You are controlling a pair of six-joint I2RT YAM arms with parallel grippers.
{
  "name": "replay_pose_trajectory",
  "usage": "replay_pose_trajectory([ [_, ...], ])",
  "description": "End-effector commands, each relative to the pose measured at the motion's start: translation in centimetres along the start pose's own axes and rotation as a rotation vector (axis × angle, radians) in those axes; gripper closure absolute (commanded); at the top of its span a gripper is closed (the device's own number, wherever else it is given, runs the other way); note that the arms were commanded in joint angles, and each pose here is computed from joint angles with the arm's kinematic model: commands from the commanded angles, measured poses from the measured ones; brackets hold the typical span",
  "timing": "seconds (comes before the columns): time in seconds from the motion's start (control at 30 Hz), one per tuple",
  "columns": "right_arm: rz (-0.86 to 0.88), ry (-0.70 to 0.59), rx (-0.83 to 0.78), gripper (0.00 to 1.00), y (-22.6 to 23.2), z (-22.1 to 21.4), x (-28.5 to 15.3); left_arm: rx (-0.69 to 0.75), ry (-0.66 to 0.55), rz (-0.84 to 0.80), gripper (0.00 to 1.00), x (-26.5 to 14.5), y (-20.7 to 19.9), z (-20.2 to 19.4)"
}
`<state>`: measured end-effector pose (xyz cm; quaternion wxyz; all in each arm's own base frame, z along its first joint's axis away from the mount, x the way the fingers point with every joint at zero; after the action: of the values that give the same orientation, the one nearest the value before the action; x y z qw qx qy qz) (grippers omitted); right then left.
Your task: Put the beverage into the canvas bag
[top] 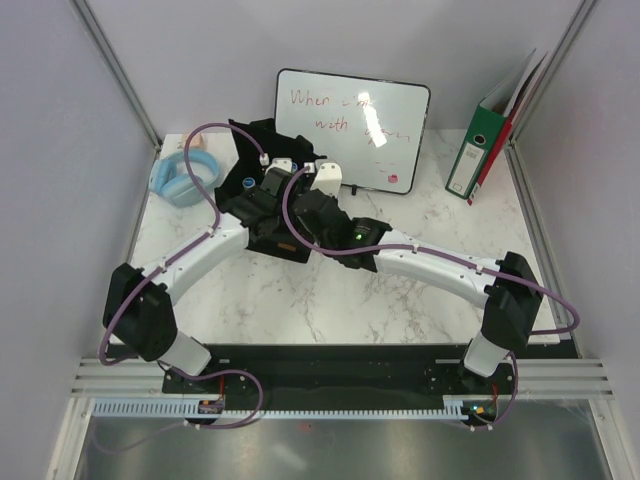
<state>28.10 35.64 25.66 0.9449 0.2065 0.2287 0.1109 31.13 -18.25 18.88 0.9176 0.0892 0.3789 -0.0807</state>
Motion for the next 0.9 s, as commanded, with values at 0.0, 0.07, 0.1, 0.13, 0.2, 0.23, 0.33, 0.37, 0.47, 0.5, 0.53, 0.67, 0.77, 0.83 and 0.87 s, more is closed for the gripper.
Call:
replay_pose_trajectory([
  [0.0,0.094,-0.082,0.095,1.00,2.2,3.2,-2.1,0.011,0.129,-0.026,0.78,1.7,-1.3,-3.5],
  [0.07,0.096,-0.081,0.095,1.00,2.2,3.1,-2.1,0.012,0.136,-0.024,0.76,1.9,-1.4,-3.7],
  [0.1,0.093,-0.081,0.093,1.00,2.1,2.9,-2.0,0.013,0.138,-0.027,0.74,2.0,-1.4,-3.7],
  [0.13,0.093,-0.080,0.095,1.00,2.0,2.9,-1.9,0.012,0.137,-0.029,0.73,2.0,-1.5,-3.7],
  [0.2,0.086,-0.076,0.091,1.00,1.9,2.7,-1.8,0.013,0.138,-0.032,0.70,2.1,-1.6,-3.6],
  [0.23,0.085,-0.074,0.089,1.00,1.8,2.6,-1.8,0.013,0.136,-0.031,0.68,2.1,-1.5,-3.6],
  [0.33,0.082,-0.074,0.089,1.00,1.7,2.5,-1.8,0.015,0.138,-0.030,0.62,2.2,-1.5,-3.7],
  [0.37,0.082,-0.072,0.088,1.00,1.7,2.4,-1.8,0.016,0.140,-0.028,0.62,2.3,-1.5,-3.9],
  [0.47,0.082,-0.081,0.088,1.00,1.7,2.7,-1.9,0.025,0.156,-0.020,0.61,2.6,-1.5,-4.4],
  [0.5,0.081,-0.082,0.087,1.00,1.7,2.7,-1.9,0.026,0.163,-0.019,0.61,2.8,-1.5,-4.6],
  [0.53,0.081,-0.084,0.089,1.00,1.7,2.8,-1.9,0.026,0.164,-0.021,0.60,2.9,-1.5,-4.6],
  [0.67,0.084,-0.085,0.087,1.00,1.8,2.8,-1.9,0.032,0.173,-0.011,0.60,3.2,-1.5,-4.8],
  [0.77,0.085,-0.082,0.087,1.00,1.8,2.6,-1.8,0.042,0.174,-0.010,0.60,3.6,-1.6,-4.6],
  [0.83,0.083,-0.082,0.085,1.00,1.8,2.6,-1.7,0.050,0.188,-0.010,0.60,3.9,-1.7,-4.9],
  [0.87,0.081,-0.082,0.084,1.00,1.7,2.5,-1.6,0.052,0.187,-0.009,0.59,4.0,-1.7,-4.8],
])
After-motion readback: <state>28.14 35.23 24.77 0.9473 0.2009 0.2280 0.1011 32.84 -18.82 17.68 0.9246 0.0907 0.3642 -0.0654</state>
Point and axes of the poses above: each gripper's point midway between its finger pads, its own x axis out along the fingers, its own y axis along the line the jaws close on, z = x × y, the point moved 5 cm from there along -x, back along the fingers, and after that the axes turned 13 degrees about x, right-handed, at the moved point
